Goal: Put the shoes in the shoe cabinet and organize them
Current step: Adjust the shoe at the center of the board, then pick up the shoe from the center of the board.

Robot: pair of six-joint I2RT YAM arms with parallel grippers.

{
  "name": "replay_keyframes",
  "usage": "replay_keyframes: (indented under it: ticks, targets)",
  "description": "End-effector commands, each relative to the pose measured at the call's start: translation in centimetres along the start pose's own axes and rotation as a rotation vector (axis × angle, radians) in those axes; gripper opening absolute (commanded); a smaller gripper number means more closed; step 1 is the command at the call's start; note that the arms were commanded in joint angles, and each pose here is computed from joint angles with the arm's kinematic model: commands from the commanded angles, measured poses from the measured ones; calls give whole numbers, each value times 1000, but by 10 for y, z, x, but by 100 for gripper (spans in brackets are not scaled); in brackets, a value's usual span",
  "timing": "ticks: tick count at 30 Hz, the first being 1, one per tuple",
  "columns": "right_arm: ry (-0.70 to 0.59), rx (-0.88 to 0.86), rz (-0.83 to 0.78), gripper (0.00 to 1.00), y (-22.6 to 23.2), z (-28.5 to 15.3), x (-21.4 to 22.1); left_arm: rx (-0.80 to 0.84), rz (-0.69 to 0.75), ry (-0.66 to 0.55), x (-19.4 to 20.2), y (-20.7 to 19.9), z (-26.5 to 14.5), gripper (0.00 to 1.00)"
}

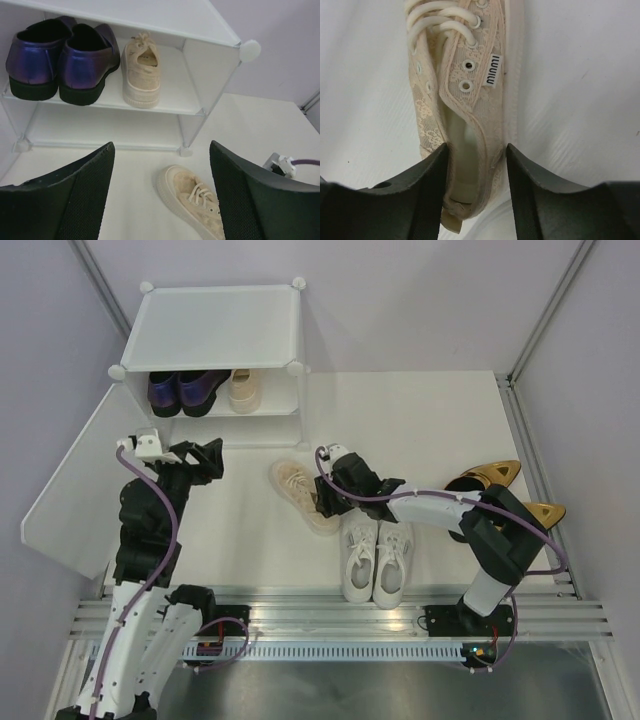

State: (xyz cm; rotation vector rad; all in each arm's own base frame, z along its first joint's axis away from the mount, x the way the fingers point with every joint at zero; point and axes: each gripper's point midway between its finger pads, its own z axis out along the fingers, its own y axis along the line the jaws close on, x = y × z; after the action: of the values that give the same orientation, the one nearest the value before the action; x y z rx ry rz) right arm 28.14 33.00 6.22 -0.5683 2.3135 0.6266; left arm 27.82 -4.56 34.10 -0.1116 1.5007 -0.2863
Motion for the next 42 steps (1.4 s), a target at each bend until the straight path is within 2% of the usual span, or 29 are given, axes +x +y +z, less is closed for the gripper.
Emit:
replay_keyframes:
  ticks: [1,2,3,4,10,14,20,23,28,31,33,35,37,39,42]
  targets:
    - [10,-15,-23,52,15,7,-10,-11,47,-32,3,6,-11,79]
    - [-2,-21,-24,52,20,7,-19,-19,44,-24,11,9,-11,85]
    - [11,-11,-19,52,21,7,-18,-47,27,-39,8,13,-13,97]
    - [23,4,5,52,20,11,-17,-50,21,-51,5,13,-15,100]
    - [62,-29,144,58,40,13,-14,-28,19,-75,-1,8,-21,100]
    - [69,-116,154,70,82,12,-12,-2,18,-78,-3,2,-22,100]
    - [27,-334,162,73,145,9,-29,15,20,-77,-2,-1,-23,100]
    - [13,-389,165,73,153,8,-31,22,20,-74,-1,-3,-22,100]
    - [-13,-372,143,74,144,-3,-30,69,28,-25,9,-11,-15,100]
    - [-50,-350,135,75,133,-18,-34,96,33,36,20,-16,-7,100]
    - [-98,-317,126,76,121,-33,-44,183,50,108,35,-31,-4,100]
    - [-94,-263,109,77,100,-39,-36,287,64,220,53,-48,3,100]
    - [-105,-226,112,78,78,-53,-34,312,64,358,75,-52,11,100]
    - [-139,-222,116,79,67,-72,-40,343,66,442,92,-55,13,100]
    - [-141,-151,137,81,31,-89,-26,406,54,559,115,-67,14,100]
